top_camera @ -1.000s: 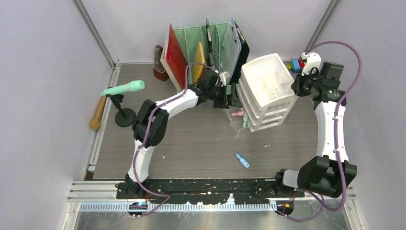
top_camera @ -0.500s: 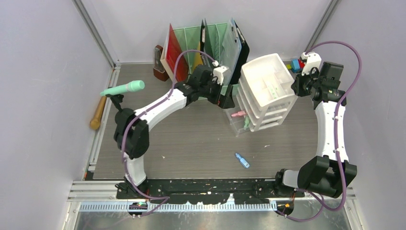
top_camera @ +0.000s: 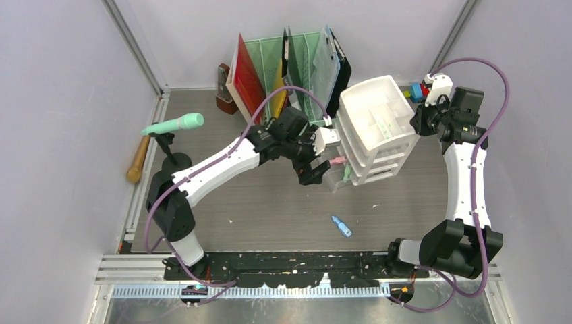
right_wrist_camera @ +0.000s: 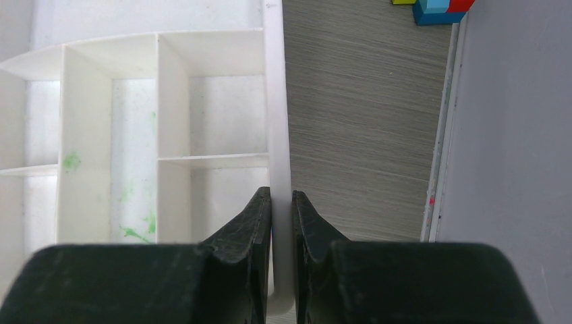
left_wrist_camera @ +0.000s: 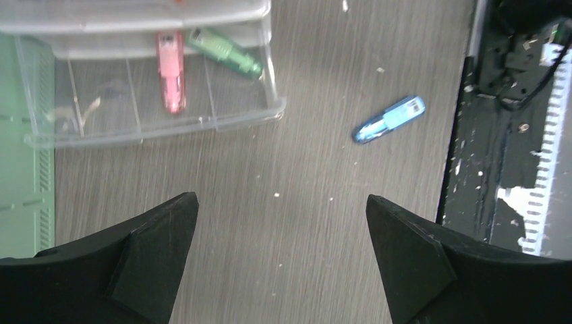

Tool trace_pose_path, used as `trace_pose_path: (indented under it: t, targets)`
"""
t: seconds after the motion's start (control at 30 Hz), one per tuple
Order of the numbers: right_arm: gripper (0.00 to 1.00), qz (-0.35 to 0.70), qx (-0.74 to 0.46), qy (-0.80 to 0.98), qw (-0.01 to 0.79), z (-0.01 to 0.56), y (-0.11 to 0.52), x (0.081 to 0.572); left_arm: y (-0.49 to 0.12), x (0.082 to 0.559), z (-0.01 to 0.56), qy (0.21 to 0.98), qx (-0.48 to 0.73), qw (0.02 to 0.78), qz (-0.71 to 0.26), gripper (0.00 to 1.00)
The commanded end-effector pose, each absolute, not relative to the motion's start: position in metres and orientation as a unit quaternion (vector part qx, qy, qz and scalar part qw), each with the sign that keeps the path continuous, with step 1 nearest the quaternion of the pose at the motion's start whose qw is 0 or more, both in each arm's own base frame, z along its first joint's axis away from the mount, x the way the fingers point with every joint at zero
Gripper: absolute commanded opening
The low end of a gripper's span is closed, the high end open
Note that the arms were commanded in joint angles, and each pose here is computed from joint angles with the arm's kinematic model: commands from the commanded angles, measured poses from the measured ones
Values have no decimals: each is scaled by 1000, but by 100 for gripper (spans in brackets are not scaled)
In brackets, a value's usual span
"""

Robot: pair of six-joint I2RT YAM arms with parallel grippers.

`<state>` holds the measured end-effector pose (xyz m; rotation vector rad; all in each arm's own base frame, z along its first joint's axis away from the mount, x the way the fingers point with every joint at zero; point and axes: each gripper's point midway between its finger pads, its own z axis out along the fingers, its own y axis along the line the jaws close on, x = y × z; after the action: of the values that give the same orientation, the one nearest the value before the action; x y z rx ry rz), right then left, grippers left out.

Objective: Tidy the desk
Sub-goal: Pick up the stationery from the center of the board.

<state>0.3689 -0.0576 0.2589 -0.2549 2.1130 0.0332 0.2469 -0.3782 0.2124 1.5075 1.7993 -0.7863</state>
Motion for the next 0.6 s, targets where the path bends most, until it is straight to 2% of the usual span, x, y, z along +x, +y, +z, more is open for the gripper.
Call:
trace_pose_path:
  t: [0.0,0.27,0.43,0.57]
  targets:
    - [0,67,-96,904,411,213,-38,349,-373,244,208,691,604,304,-255,100]
    - [0,46,-119,903,410,228,-45,352,-404,207,193,625,688,280,-239,100]
    - [0,23,-132,905,403,241,-53,350,-418,196,174,606,736,239,-187,100]
    - [0,19,-140,905,400,245,-53,347,-435,189,157,597,748,227,-182,100]
